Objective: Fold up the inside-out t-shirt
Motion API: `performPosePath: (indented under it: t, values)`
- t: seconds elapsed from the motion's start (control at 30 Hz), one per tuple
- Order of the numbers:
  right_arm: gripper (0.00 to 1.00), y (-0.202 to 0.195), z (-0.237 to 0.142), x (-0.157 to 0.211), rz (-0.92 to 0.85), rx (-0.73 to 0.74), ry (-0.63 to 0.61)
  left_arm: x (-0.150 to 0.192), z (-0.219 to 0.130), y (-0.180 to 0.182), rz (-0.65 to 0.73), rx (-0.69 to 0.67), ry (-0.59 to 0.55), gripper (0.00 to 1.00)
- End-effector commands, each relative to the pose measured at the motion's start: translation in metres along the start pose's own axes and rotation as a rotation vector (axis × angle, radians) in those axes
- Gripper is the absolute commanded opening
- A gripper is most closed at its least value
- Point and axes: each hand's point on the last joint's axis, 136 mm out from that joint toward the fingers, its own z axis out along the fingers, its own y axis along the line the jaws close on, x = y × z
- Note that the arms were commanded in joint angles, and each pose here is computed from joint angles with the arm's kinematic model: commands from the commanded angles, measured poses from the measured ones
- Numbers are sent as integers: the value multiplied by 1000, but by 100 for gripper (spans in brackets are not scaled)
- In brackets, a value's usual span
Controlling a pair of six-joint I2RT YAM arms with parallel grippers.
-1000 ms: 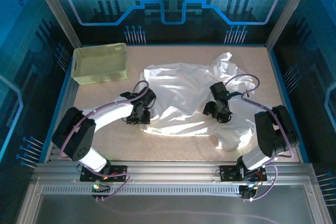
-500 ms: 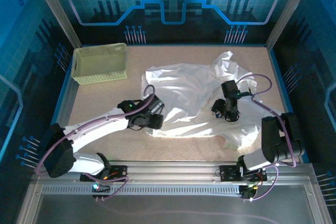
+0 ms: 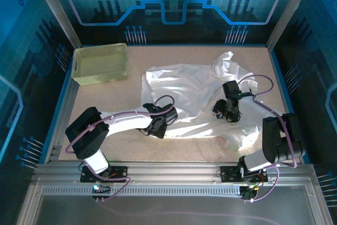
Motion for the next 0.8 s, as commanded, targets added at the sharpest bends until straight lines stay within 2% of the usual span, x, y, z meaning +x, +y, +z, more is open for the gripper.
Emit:
performPosePath:
  t: [0.0,0.13,0.37,0.6,0.77]
  values:
    - [74,-17,3,1,25,38,10,10,11,27,-88,-61,43,77]
    - [74,-28,7,-2,56,55,20,18,19,45,-168,-68,77,69]
    - [74,-45,14,-7,97,87,29,18,5,78,-312,-75,2,59]
    - [73,-59,19,-12,128,110,32,27,7,95,-349,-101,19,48]
    - [73,-66,15,-17,143,113,20,27,-2,103,-379,-110,-18,41]
